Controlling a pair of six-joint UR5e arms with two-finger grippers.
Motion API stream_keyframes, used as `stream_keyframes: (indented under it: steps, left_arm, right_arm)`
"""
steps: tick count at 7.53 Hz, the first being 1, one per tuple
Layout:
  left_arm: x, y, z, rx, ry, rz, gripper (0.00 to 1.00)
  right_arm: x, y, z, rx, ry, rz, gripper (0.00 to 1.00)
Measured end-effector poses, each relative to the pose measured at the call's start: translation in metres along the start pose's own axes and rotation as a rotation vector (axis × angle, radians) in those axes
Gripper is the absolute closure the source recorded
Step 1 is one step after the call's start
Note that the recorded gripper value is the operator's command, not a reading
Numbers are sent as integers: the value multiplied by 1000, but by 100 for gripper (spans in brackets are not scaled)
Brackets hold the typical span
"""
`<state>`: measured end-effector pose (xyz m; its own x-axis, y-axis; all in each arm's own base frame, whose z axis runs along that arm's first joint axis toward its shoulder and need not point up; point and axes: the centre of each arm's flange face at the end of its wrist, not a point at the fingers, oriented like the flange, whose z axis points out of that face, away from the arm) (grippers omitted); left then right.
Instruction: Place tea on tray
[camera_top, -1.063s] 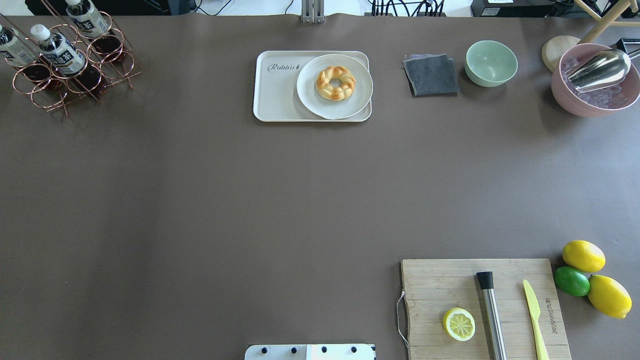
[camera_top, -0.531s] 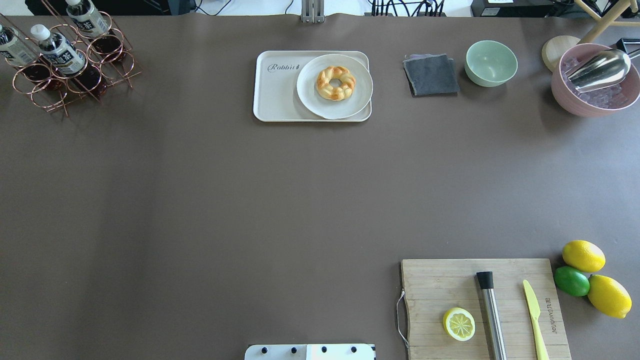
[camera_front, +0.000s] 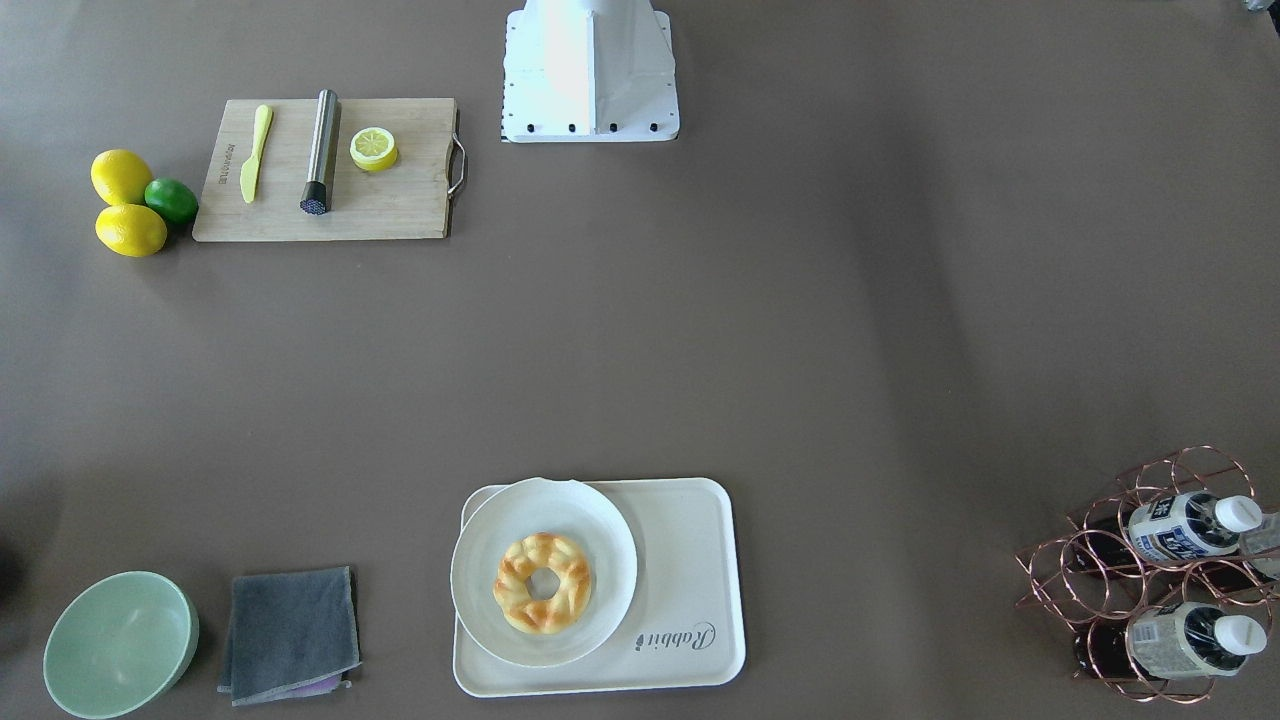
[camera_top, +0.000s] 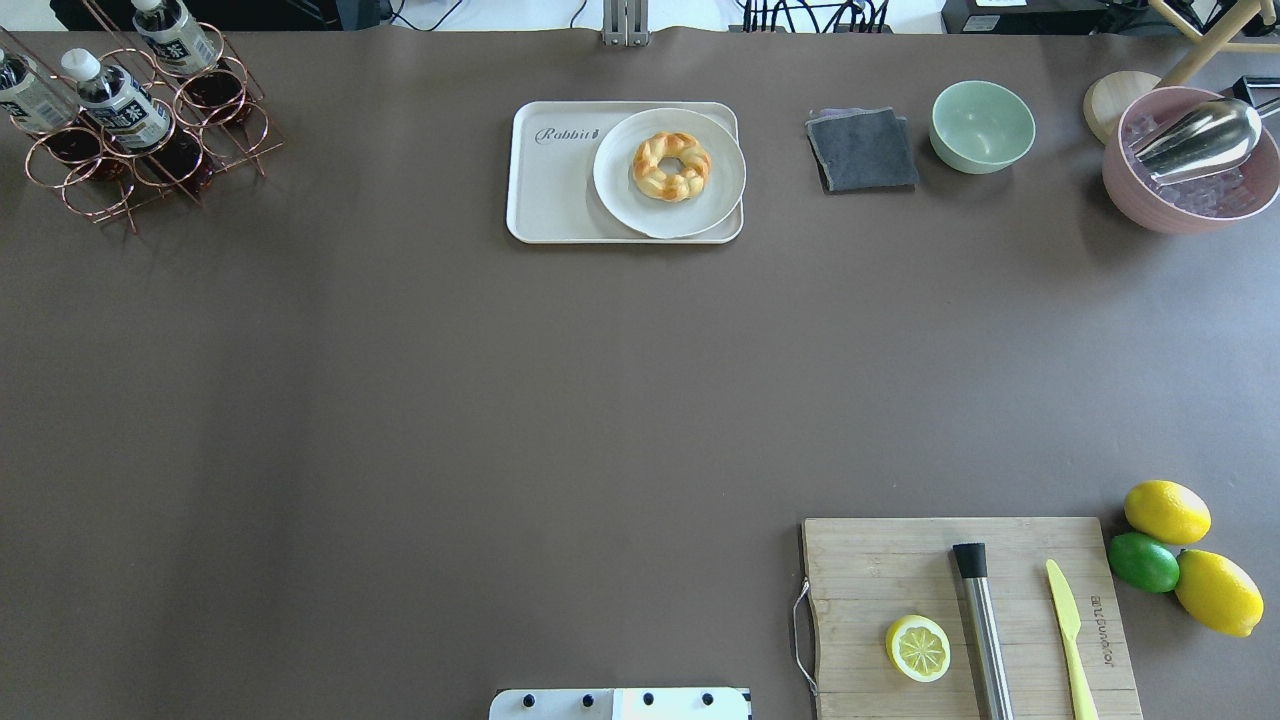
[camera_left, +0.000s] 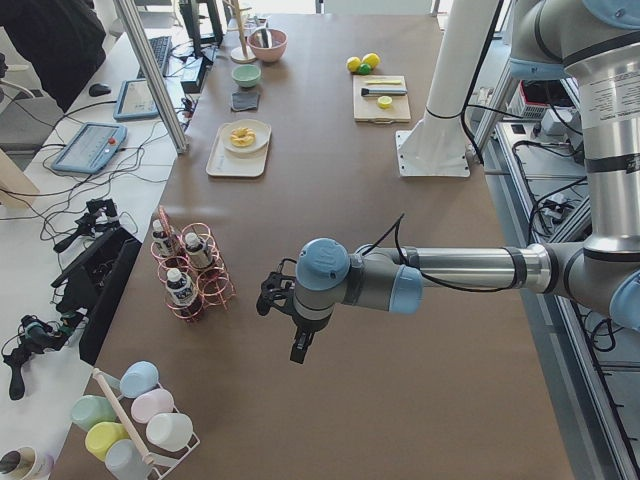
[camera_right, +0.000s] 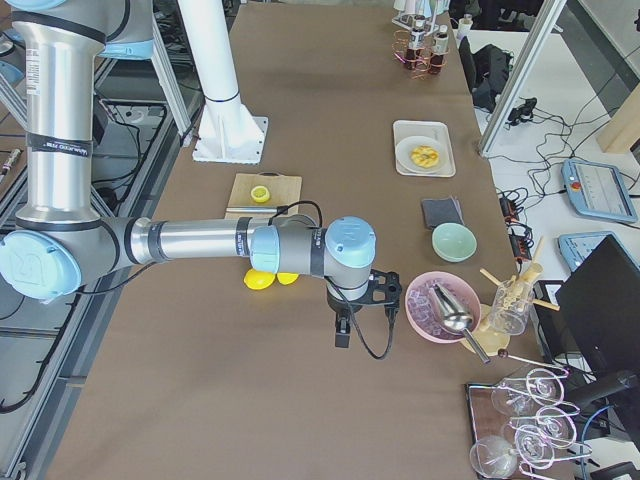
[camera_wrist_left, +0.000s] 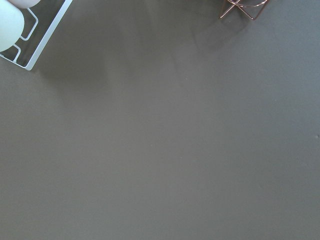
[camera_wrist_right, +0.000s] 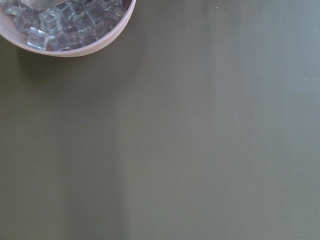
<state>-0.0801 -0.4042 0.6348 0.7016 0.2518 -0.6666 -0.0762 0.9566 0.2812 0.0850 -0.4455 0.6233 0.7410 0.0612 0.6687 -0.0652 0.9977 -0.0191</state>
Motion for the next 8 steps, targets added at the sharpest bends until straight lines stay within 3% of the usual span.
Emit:
stream_keyframes:
  steps: [8]
  left_arm:
    - [1, -2, -11, 25, -3, 0, 2]
  right_arm:
    - [-1, -1, 0, 1, -8, -1, 0]
